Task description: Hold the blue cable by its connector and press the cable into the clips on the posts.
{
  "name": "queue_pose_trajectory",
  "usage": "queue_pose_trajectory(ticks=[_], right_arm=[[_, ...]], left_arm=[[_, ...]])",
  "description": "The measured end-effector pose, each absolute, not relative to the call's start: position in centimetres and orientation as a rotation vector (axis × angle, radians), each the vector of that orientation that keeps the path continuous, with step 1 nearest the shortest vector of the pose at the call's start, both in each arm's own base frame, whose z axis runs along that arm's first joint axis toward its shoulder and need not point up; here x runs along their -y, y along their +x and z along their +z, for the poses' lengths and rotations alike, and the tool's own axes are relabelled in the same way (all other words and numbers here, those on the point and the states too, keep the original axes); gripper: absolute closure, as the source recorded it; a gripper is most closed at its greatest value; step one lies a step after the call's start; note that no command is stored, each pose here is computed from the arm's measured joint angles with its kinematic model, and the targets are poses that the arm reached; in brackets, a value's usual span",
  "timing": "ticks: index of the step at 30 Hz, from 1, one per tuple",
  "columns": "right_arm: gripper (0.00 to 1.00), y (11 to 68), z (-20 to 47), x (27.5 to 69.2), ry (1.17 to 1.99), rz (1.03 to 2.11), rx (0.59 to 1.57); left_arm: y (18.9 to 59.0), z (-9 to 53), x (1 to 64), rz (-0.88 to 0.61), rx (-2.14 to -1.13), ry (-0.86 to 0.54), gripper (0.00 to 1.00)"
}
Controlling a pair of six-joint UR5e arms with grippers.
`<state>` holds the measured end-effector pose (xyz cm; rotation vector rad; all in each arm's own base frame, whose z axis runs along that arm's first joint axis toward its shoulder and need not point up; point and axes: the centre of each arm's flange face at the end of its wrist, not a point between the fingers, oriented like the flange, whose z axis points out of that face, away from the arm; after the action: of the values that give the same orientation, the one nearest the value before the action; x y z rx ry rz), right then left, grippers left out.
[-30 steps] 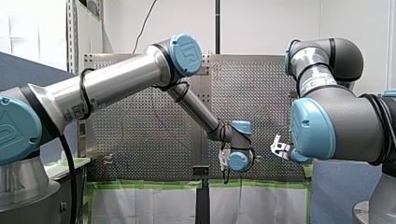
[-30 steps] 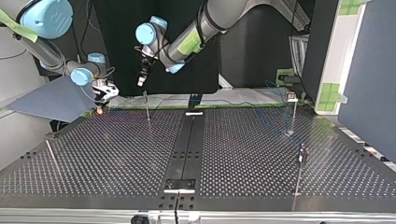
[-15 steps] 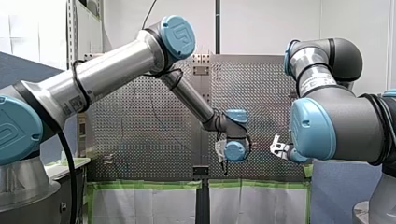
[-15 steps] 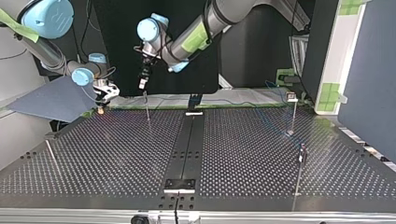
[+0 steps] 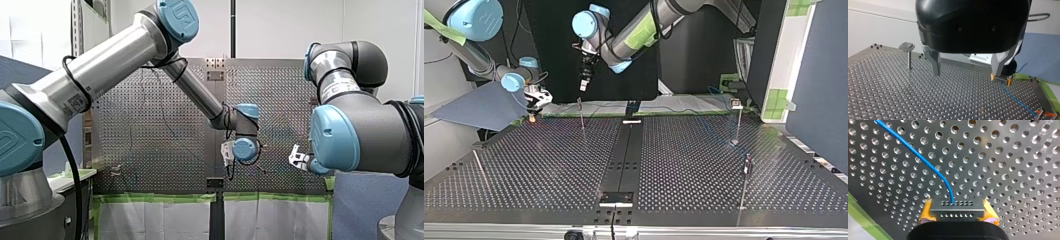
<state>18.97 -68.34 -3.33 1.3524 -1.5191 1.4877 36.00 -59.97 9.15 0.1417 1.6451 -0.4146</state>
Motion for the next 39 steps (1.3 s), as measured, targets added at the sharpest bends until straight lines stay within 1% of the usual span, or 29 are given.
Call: queue_pose_trajectory(ticks=[11,21,32,39], right_arm=[[0.98,19.2,-3.4,68.3,1.356,1.491,1.519],[0.98,19.4,-3.4,68.2,1.358,1.493,1.516],[0.98,19.5,-3.4,68.1,1.362,1.493,1.516],[0.98,19.6,-3.4,68.1,1.362,1.493,1.515]], left_arm=[[34.1,11.8,57.8,-0.413,-1.652,0.144,0.00],[32.9,14.7,55.0,-0.437,-1.642,0.102,0.00],[30.9,17.0,52.4,-0.441,-1.642,0.096,0.00],[29.7,18.6,50.7,-0.460,-1.621,0.083,0.00]])
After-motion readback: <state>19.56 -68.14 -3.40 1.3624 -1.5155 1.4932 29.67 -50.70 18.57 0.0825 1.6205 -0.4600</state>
